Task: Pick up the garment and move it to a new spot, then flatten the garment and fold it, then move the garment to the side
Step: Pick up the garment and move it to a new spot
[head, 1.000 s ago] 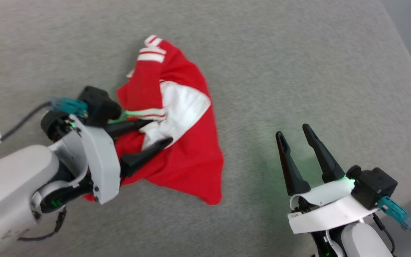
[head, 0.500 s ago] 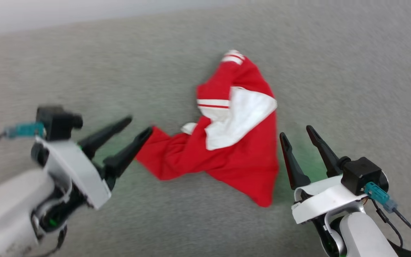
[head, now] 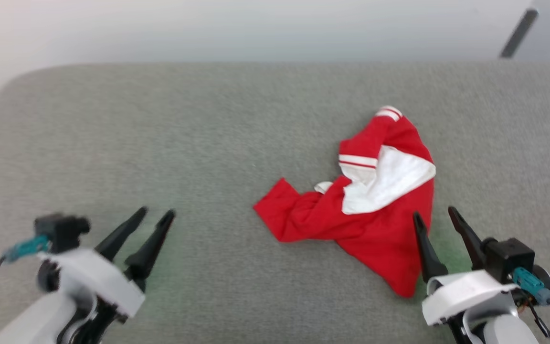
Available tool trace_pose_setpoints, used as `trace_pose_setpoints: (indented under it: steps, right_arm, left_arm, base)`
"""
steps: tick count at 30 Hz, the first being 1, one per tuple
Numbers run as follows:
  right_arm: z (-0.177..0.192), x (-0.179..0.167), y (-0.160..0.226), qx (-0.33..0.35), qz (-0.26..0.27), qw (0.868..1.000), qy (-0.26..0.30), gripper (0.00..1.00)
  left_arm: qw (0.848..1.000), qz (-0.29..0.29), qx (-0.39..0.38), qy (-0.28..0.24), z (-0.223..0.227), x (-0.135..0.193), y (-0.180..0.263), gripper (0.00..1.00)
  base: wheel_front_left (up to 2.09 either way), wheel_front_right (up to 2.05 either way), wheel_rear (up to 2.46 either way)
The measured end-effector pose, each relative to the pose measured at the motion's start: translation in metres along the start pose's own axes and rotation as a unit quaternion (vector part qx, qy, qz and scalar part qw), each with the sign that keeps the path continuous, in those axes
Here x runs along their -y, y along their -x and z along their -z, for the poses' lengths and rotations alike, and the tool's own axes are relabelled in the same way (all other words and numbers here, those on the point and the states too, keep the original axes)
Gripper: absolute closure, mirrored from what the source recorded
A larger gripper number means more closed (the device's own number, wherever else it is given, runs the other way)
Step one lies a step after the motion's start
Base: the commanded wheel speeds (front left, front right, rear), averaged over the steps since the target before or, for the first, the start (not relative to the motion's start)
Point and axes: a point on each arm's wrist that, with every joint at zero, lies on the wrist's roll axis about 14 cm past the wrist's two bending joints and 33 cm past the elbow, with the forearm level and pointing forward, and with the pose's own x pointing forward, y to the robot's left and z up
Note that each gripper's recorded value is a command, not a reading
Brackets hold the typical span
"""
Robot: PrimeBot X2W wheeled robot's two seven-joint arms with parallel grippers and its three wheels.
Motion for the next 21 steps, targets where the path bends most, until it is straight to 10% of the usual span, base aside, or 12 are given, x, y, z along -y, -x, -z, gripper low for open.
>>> trace_pose_setpoints:
  steps: [21]
  right_arm:
    - [-0.052, 0.004, 0.032, 0.052, 0.016, 0.998, 0.019, 0.0]
  left_arm:
    - [0.956, -0.165, 0.171, -0.174, -0.056, -0.046, 0.122, 0.0]
  base:
    - [0.0, 0.0, 0.0]
